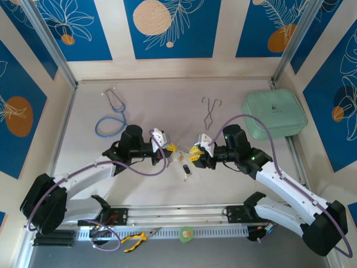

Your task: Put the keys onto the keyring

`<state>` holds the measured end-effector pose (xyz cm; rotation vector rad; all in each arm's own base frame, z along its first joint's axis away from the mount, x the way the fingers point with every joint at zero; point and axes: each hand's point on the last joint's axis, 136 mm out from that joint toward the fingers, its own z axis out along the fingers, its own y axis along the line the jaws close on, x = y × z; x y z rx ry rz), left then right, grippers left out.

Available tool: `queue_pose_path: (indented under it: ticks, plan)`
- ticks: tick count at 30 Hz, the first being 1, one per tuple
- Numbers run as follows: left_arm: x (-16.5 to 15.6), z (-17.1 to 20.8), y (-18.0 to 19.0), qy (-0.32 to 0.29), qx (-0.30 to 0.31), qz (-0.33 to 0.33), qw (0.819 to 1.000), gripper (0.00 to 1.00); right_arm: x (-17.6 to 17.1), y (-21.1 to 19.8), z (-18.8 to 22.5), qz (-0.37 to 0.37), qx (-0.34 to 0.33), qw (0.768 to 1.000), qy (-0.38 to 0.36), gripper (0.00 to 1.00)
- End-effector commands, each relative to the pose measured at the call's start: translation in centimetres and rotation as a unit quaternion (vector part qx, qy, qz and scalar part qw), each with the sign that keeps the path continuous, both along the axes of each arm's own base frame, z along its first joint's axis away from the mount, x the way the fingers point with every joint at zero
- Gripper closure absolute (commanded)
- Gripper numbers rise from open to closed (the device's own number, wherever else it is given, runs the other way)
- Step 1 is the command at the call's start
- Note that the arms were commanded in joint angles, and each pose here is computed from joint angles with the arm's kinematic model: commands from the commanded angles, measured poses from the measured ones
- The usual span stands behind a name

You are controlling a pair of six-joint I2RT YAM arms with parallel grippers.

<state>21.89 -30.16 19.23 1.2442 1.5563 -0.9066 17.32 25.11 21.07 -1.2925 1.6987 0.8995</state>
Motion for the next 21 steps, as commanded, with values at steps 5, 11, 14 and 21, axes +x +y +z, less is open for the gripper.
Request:
queue_pose_path:
  ticks: [5,11,14,21]
  plan:
    - [-0.4,0.7,-0.9,-0.04,-0.007,-0.026,0.999,1.0,0.8,0.3,0.9,-0.011,0.0,1.0,0.007,0.72]
    - [-1.5,-1.2,-1.3,-0.017,0.01,-0.051,0.998,1.0,1.6,0.3,-0.4,0.012,-0.056,0.998,-0.031,0.82]
    - [-2.4,-2.6,-1.6,-0.009,0.02,-0.07,0.997,1.0,2.1,0.3,-1.0,0.019,-0.079,0.994,-0.067,0.85]
    - [-4.2,-4.2,-1.8,-0.036,0.032,-0.112,0.993,1.0,1.9,0.3,-3.1,0.087,-0.11,0.977,-0.161,0.86]
